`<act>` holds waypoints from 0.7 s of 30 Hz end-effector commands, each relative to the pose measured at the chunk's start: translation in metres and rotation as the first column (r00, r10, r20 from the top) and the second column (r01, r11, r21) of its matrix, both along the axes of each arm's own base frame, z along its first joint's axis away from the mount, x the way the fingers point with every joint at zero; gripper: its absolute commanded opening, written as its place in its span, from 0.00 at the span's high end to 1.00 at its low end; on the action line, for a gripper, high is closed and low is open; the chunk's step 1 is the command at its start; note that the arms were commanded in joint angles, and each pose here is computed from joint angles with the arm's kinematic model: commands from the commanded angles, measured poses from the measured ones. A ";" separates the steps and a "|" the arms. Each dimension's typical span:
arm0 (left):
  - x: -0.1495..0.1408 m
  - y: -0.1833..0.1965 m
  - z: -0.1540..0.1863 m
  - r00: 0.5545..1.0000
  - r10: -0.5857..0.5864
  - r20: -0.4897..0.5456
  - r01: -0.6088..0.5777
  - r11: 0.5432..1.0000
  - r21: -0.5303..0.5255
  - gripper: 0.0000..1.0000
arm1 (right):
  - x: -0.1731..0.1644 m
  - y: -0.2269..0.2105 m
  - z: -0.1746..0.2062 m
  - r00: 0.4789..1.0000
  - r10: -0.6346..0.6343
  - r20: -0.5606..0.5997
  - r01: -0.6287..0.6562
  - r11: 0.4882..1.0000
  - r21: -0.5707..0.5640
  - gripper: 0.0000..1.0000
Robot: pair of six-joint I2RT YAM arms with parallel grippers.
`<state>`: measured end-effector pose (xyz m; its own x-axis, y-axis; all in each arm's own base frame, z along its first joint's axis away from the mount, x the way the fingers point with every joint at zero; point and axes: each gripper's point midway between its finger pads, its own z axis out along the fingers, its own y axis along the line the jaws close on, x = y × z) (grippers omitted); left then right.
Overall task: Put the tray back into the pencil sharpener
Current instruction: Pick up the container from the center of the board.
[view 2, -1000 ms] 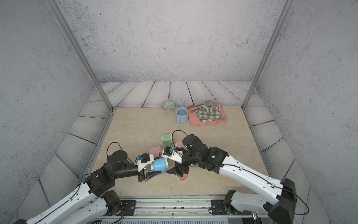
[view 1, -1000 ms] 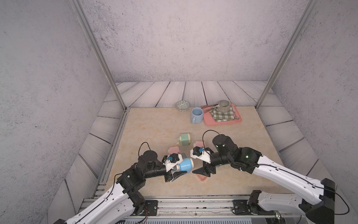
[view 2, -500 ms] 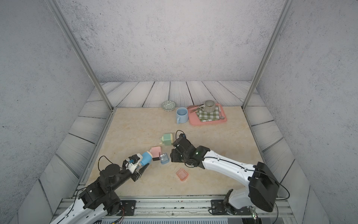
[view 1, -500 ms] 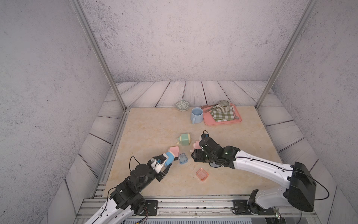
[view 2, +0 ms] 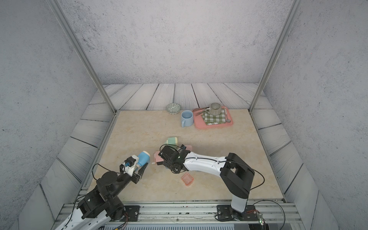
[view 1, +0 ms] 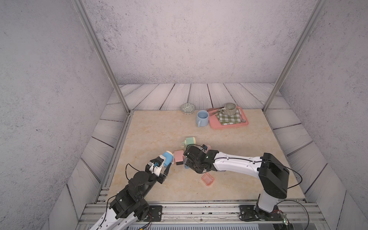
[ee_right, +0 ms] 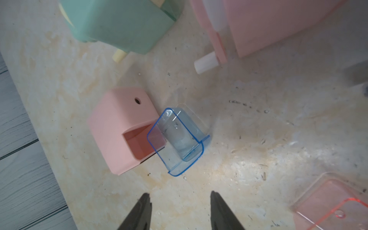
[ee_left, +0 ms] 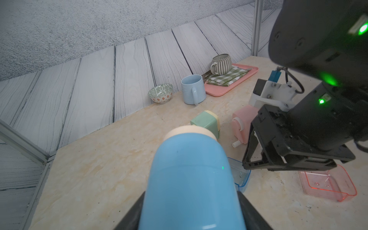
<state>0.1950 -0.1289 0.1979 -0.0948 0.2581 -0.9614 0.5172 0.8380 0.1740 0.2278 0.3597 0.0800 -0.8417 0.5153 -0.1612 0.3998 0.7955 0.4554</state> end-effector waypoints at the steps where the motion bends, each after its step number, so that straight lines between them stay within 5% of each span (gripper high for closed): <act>1: 0.001 0.002 0.013 0.999 0.012 0.034 -0.010 0.999 -0.041 1.00 | 0.002 -0.017 -0.008 0.988 -0.150 -0.032 0.149 0.988 -0.046 0.51; 21: -0.004 0.010 0.021 0.998 0.024 0.062 -0.021 0.998 -0.051 1.00 | 0.008 -0.002 -0.045 0.982 -0.157 -0.101 0.144 0.982 -0.119 0.65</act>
<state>0.1911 -0.1227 0.2053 -0.0684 0.2336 -0.9699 0.5031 0.8476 0.1687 0.2380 0.3639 0.0404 -0.7651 0.6303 -0.1316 0.5550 0.7492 0.3615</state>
